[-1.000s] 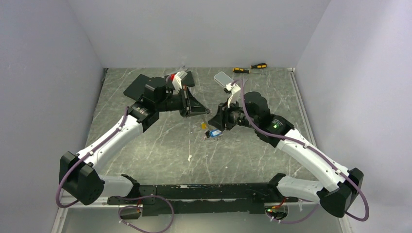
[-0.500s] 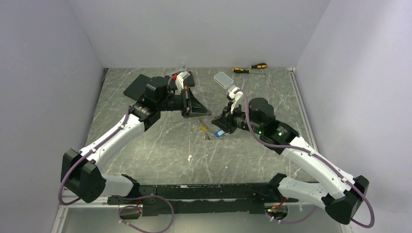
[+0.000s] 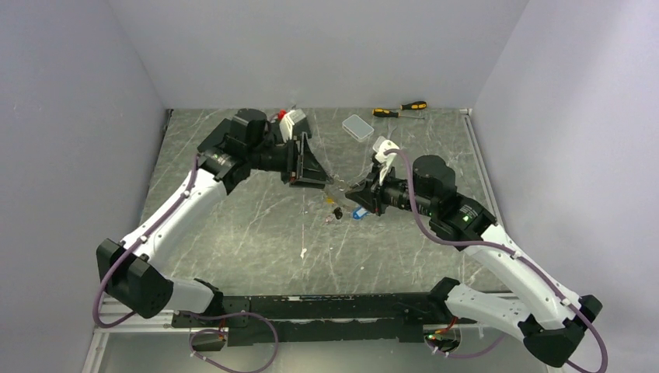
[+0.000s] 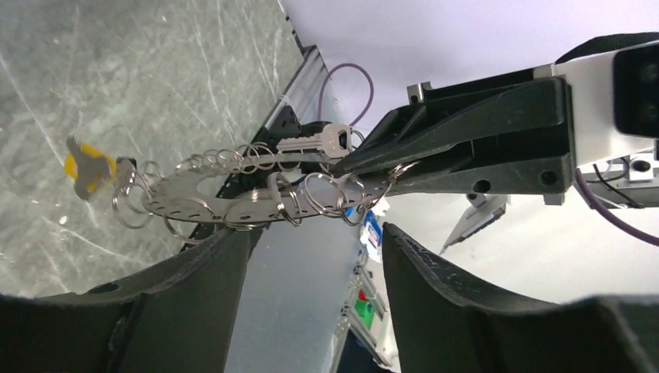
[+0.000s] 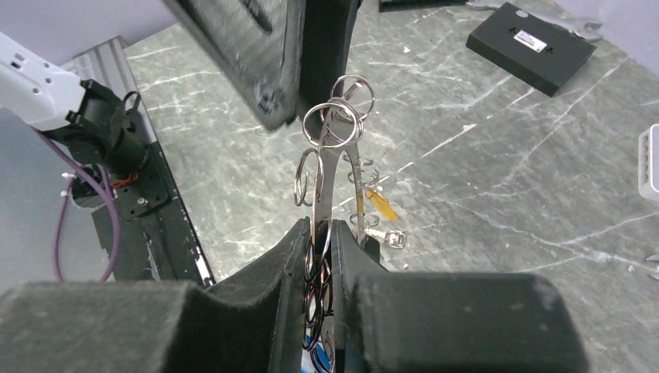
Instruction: Put the keys on the keyring
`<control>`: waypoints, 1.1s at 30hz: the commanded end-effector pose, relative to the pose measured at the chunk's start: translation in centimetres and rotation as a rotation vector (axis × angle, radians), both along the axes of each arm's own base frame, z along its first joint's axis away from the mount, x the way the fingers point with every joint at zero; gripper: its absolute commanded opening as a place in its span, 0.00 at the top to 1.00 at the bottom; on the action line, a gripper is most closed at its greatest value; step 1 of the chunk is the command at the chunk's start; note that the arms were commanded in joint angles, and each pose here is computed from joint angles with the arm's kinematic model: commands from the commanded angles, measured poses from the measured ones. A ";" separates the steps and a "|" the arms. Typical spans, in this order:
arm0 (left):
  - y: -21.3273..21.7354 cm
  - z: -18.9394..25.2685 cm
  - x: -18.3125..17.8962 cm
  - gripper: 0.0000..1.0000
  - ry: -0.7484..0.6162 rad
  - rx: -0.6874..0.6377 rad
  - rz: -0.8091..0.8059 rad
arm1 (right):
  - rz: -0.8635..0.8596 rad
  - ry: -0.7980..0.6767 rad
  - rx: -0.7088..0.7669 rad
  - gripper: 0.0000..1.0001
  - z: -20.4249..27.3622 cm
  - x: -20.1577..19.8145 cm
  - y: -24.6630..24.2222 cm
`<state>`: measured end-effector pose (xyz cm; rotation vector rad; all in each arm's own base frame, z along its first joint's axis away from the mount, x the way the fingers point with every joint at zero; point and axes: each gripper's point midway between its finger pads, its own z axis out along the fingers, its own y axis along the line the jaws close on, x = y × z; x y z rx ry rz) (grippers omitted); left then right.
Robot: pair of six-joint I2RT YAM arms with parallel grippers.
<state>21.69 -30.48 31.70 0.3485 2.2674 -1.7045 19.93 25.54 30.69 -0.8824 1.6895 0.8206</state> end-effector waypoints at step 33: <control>0.4 3.5 -3.3 0.48 -1.904 0.126 -0.159 | -0.156 0.488 0.076 1.00 3.3 -0.2 1.7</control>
